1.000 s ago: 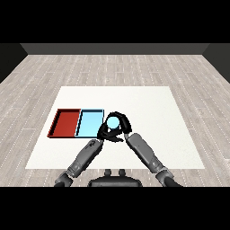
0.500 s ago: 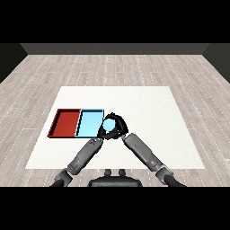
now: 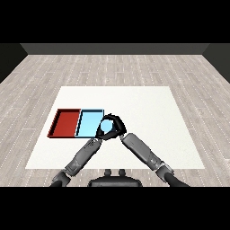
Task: Pick the blue can and put it in the blue box
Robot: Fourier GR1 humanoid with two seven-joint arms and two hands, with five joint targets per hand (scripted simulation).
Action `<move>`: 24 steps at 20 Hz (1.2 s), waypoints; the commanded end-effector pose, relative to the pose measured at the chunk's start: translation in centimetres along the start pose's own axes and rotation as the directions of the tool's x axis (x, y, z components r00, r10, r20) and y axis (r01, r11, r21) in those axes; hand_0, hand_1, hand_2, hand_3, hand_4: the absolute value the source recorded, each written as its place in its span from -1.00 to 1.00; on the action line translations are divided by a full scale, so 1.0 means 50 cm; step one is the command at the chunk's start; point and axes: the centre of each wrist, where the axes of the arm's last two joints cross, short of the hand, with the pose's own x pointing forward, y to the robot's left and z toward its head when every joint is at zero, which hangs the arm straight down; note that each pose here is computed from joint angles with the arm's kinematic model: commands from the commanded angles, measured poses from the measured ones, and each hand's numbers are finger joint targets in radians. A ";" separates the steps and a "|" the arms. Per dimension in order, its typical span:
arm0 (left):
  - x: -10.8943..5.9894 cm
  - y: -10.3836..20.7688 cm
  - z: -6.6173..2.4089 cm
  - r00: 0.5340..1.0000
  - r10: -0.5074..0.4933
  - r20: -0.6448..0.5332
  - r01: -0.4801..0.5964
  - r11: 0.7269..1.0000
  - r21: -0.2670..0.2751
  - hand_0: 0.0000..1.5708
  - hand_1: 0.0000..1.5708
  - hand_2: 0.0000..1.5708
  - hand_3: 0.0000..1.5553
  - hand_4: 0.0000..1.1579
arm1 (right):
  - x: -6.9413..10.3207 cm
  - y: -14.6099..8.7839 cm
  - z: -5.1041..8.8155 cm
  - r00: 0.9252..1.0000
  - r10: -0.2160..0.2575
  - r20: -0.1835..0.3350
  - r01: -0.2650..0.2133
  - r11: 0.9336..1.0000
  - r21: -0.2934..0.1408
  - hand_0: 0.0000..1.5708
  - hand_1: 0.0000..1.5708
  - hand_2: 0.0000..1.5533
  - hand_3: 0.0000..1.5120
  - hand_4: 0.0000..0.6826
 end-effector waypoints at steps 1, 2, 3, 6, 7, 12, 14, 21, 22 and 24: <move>0.011 -0.036 -0.025 0.999 0.040 0.034 -0.040 0.999 0.018 0.21 0.21 0.23 0.09 0.19 | 0.008 0.063 0.019 0.998 -0.063 -0.025 0.063 0.998 0.014 0.84 0.84 0.87 0.84 0.77; -0.007 -0.046 -0.002 0.999 0.040 -0.008 -0.039 0.999 0.025 0.03 0.03 0.09 -0.08 0.19 | -0.012 0.035 0.021 0.998 -0.062 -0.002 0.062 0.998 0.019 0.84 0.84 0.87 0.84 0.76; 0.013 -0.027 0.035 0.998 0.065 0.021 -0.065 0.998 0.014 -0.01 -0.01 0.04 -0.12 0.16 | 0.023 0.001 0.008 0.998 -0.055 0.015 0.055 0.998 0.005 0.83 0.83 0.87 0.84 0.78; 0.027 -0.052 0.019 0.998 0.059 0.031 -0.059 0.998 0.005 -0.27 -0.27 -0.10 -0.35 0.14 | -0.007 0.011 0.001 0.999 -0.053 -0.013 0.053 0.998 -0.020 0.83 0.83 0.87 0.84 0.73; 0.026 -0.033 -0.016 0.997 0.062 0.041 -0.063 0.998 0.014 -0.20 -0.20 -0.07 -0.34 0.15 | -0.004 0.053 0.010 0.998 -0.062 -0.019 0.062 0.998 0.000 0.83 0.83 0.87 0.84 0.74; 0.018 -0.027 -0.017 0.983 0.167 -0.082 -0.164 0.986 0.035 0.89 0.89 0.85 0.76 0.04 | 0.011 0.031 0.038 0.997 -0.080 -0.023 0.079 0.996 -0.039 0.79 0.79 0.87 0.85 0.62; -0.011 -0.021 0.013 0.984 0.180 -0.011 -0.180 0.984 0.016 0.81 0.81 0.72 0.29 0.18 | -0.003 -0.001 0.032 0.986 -0.164 -0.014 0.163 0.985 -0.058 0.61 0.61 0.76 0.75 0.21; -0.019 -0.023 -0.006 0.983 0.171 -0.069 -0.169 0.985 0.033 1.00 1.00 0.93 0.86 0.90 | 0.014 -0.007 0.013 0.989 -0.136 -0.054 0.133 0.990 -0.045 -1.00 -1.00 -1.00 -1.00 -1.00; -0.025 -0.046 -0.006 0.984 0.163 -0.077 -0.160 0.986 0.037 1.00 1.00 0.93 0.86 0.90 | 0.014 -0.007 0.014 0.989 -0.136 -0.054 0.133 0.990 -0.045 -1.00 -1.00 -1.00 -1.00 -1.00; -0.013 -0.026 -0.010 0.985 0.169 -0.045 -0.168 0.985 0.033 1.00 1.00 0.93 0.87 0.94 | 0.010 0.017 0.015 0.990 -0.128 -0.051 0.126 0.991 -0.041 -1.00 -1.00 -1.00 -1.00 -1.00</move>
